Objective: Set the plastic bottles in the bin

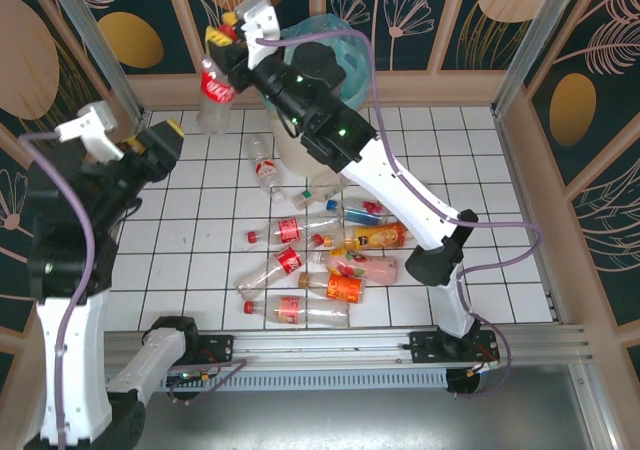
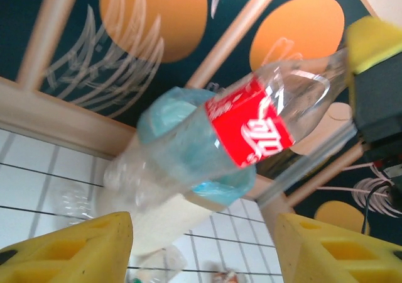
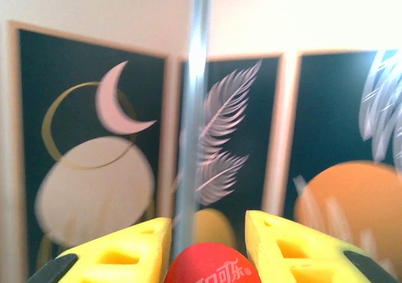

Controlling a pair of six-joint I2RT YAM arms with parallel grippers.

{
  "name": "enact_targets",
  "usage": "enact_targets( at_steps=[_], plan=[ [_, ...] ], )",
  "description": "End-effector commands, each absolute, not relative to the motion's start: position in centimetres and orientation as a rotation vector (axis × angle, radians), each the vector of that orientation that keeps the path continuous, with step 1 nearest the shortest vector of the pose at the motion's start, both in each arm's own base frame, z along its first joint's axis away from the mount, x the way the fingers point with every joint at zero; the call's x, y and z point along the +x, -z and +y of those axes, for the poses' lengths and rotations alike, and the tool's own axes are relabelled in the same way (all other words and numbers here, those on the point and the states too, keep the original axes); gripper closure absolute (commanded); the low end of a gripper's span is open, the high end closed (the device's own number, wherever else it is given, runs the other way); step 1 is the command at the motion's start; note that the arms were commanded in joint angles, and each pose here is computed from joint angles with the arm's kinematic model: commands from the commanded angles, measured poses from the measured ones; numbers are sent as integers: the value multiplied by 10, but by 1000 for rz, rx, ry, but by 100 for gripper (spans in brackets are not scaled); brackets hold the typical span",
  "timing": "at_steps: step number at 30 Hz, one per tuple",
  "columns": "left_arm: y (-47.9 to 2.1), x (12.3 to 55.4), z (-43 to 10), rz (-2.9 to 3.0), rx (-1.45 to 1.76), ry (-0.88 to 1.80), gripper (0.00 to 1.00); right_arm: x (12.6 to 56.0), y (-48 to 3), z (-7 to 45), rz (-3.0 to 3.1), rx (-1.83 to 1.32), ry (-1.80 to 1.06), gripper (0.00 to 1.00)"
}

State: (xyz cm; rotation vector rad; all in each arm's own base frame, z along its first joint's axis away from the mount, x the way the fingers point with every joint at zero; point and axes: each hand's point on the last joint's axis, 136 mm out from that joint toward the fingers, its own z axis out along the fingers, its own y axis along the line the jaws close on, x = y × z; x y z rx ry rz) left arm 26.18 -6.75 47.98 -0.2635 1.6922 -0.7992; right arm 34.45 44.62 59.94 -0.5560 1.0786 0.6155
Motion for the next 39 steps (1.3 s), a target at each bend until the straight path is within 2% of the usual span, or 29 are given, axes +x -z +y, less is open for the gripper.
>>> enact_targets(
  at_steps=[1, 6, 10, 18, 27, 32, 37, 39],
  plan=[
    [-496, 277, -87, 1648, -195, 943, 39, 376, -635, 396, 972, -423, -397, 100],
    [-488, 302, -106, 1637, -189, 1011, 41, 414, -649, 344, 901, -299, -304, 100],
    [-462, 326, -161, 1757, -102, 1005, 42, 454, -636, 317, 900, -243, -231, 100],
    [-420, 355, -234, 1904, 10, 918, 41, 538, -546, 308, 1157, -300, -169, 100],
    [-380, 356, -237, 1949, -29, 885, 39, 566, -432, 337, 1436, -484, -171, 100],
    [-370, 349, -228, 1961, -50, 858, 38, 573, -391, 346, 1534, -525, -192, 100],
    [-361, 344, -222, 1976, -63, 837, 37, 574, -367, 354, 1590, -552, -229, 91],
    [-359, 343, -220, 1976, -66, 830, 37, 573, -362, 356, 1605, -561, -236, 80]
  ],
)
